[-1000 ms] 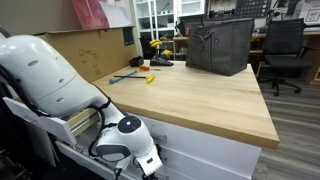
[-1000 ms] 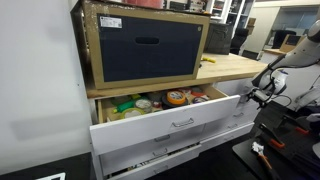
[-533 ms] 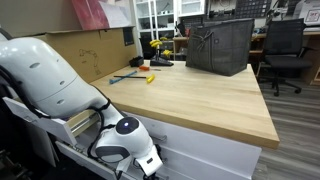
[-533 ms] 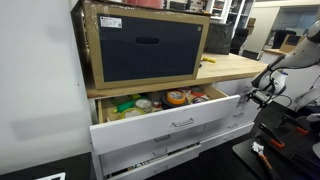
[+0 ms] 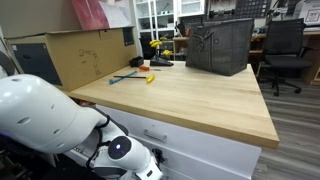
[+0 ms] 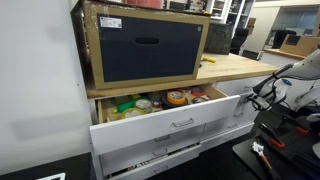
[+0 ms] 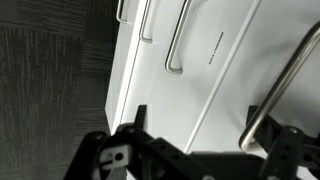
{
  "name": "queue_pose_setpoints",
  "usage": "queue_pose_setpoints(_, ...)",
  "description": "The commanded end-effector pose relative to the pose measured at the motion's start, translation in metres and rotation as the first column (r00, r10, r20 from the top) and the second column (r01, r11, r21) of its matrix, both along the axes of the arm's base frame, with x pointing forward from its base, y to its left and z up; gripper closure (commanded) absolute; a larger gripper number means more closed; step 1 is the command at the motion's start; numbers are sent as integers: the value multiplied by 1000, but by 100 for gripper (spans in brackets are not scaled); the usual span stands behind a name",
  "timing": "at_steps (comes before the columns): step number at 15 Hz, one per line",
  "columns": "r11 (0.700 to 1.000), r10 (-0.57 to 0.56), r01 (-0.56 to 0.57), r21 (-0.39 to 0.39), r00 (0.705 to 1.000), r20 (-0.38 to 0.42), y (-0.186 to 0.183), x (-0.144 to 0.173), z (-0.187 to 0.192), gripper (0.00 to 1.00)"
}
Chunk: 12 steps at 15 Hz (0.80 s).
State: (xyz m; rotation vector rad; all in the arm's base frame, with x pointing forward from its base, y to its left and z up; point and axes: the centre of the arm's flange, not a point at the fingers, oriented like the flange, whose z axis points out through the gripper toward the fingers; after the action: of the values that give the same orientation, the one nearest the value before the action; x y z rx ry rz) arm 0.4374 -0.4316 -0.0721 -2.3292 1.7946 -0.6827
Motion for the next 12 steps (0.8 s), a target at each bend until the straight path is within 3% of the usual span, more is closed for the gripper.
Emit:
queue_pose_setpoints(1,998,11,-13,58,999,39,-5,-8,-23,0)
queue_pose_setpoints(8,994,16,-12,110,999,-35,3,-24,-16,0)
queue_pose_setpoints(12,991,19,-3,137,993,-117,5,-26,-17,0)
